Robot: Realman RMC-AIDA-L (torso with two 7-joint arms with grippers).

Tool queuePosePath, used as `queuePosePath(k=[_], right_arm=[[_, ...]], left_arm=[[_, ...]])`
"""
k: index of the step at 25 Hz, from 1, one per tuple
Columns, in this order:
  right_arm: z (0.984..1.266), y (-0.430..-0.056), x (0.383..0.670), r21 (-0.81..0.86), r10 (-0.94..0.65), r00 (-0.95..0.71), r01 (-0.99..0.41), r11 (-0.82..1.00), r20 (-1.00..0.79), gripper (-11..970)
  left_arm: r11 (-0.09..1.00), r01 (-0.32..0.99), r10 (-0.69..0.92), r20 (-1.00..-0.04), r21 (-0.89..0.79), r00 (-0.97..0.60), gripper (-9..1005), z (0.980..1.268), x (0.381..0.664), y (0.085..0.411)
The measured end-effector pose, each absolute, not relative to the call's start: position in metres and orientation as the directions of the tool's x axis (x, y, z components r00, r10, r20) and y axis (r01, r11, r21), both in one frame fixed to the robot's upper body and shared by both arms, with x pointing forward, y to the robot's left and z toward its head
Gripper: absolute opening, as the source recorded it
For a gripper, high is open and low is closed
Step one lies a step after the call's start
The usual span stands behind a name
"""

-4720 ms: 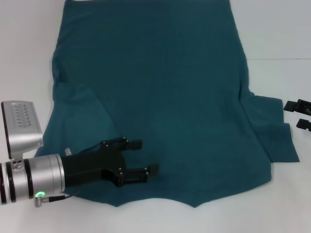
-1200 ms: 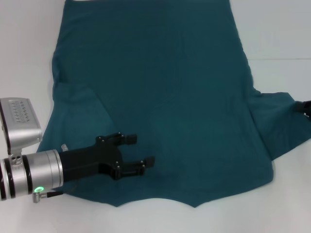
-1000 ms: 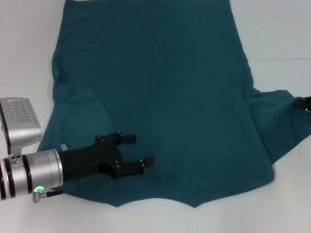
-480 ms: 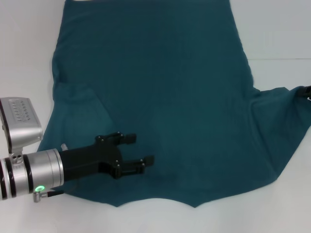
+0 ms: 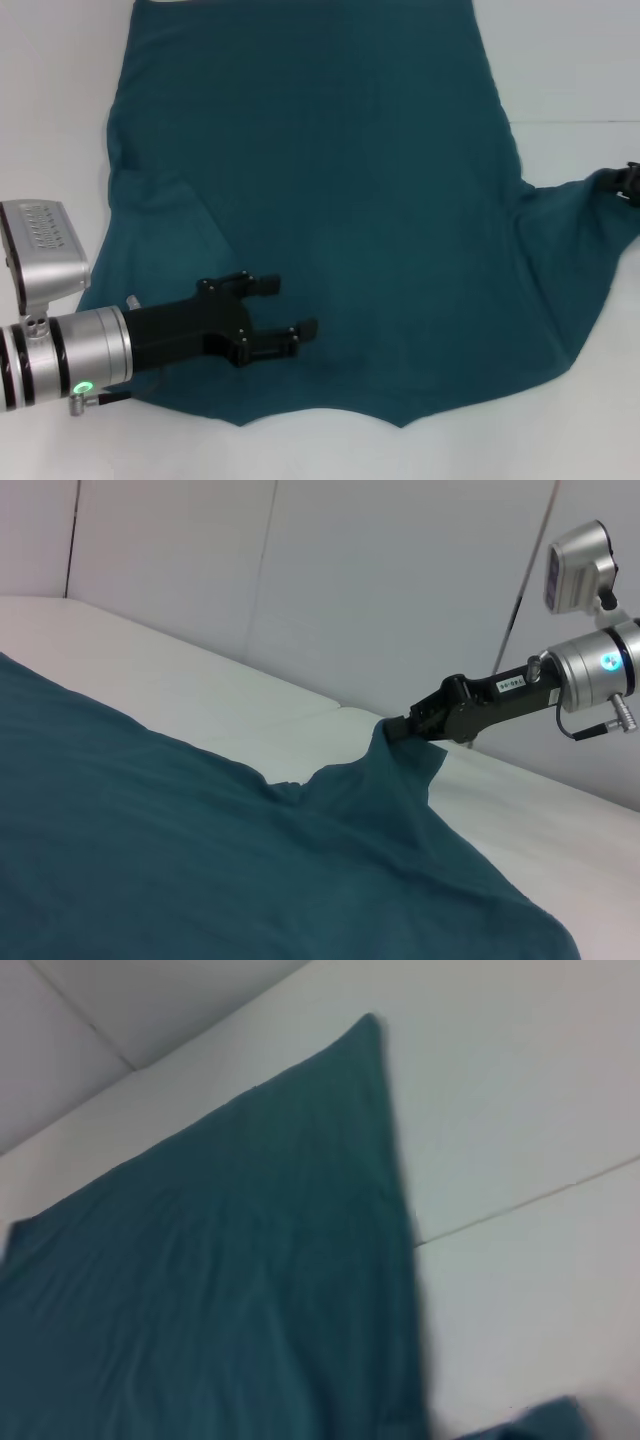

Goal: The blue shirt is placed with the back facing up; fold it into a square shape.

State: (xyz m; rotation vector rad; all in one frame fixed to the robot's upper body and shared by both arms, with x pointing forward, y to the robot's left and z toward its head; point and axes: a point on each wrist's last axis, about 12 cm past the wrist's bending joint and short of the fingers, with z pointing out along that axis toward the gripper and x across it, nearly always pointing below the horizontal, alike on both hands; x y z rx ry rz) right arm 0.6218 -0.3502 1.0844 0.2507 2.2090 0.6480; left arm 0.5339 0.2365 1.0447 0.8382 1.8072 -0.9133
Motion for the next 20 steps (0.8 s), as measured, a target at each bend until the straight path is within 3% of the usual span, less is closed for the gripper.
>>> queuePosePath(k=[8, 13, 18, 20], right_arm=[[1.094, -0.288, 0.636, 0.558, 0.267, -0.717, -0.201, 0.805, -0.644, 110], [1.105, -0.247, 0.638, 0.552, 0.120, -0.733, -0.383, 0.741, -0.669, 126], [1.112, -0.236, 0.638, 0.546, 0.076, -0.723, -0.444, 0.710, -0.686, 142], [1.112, -0.240, 0.637, 0.547, 0.084, -0.723, -0.436, 0.715, -0.686, 377]], left_arm=[[0.498, 0.834, 0.156, -0.921, -0.240, -0.358, 858, 1.046, 0.535, 0.237], [0.499, 0.833, 0.155, -0.920, -0.241, -0.359, 858, 1.046, 0.535, 0.237], [0.499, 0.832, 0.154, -0.919, -0.243, -0.362, 858, 1.045, 0.535, 0.237], [0.500, 0.831, 0.154, -0.919, -0.245, -0.363, 858, 1.045, 0.534, 0.237]])
